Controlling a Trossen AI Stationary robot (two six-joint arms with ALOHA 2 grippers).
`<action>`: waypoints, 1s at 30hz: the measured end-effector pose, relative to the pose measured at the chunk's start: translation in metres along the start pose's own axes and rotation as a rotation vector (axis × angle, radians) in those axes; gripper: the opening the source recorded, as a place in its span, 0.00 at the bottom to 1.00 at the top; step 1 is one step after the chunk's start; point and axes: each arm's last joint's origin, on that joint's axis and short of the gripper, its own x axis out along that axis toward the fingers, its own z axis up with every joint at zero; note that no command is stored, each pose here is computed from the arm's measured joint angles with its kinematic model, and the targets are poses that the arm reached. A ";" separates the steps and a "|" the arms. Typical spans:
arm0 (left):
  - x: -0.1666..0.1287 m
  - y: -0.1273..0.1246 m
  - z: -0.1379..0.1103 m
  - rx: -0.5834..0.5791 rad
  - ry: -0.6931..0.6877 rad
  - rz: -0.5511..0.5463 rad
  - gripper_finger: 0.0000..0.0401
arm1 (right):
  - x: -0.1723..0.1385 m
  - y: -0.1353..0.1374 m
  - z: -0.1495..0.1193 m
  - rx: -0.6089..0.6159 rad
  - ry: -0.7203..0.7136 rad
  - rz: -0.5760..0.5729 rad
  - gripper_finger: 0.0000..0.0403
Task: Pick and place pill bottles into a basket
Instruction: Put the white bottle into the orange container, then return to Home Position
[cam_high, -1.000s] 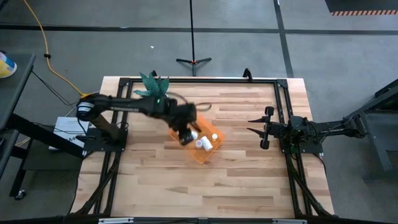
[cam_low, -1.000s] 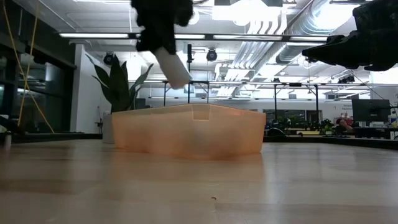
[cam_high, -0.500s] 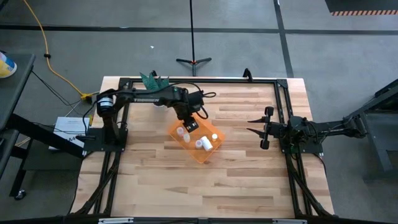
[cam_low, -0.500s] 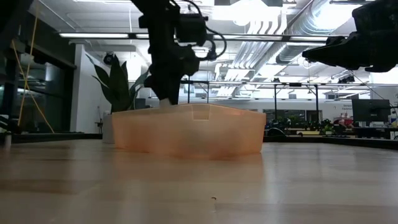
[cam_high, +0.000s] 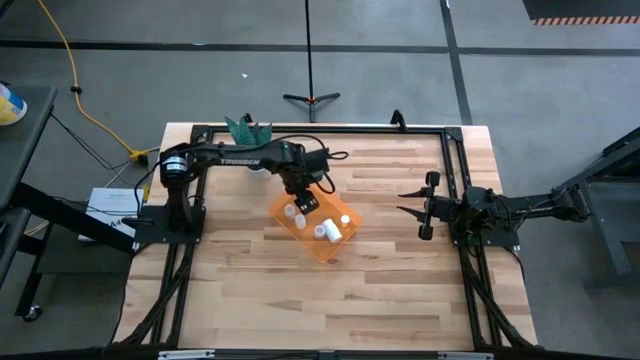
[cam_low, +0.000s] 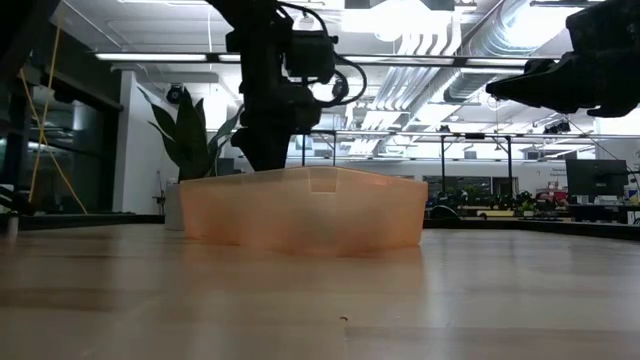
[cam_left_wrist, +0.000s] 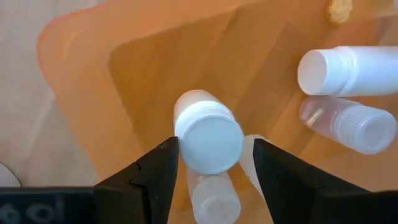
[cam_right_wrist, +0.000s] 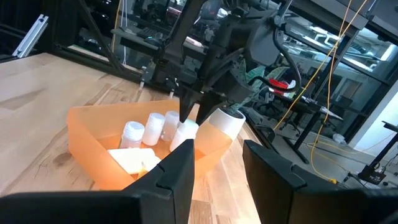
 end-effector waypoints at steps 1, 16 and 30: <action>0.000 0.000 0.000 0.004 0.001 -0.006 0.61 | 0.000 0.000 0.000 0.000 0.000 0.000 0.32; -0.064 -0.028 0.018 0.373 -0.503 0.002 0.53 | 0.000 0.000 0.000 0.001 -0.001 0.008 0.32; 0.000 0.012 -0.107 0.297 -0.880 -0.031 0.15 | 0.000 0.002 -0.004 0.025 0.043 0.024 0.32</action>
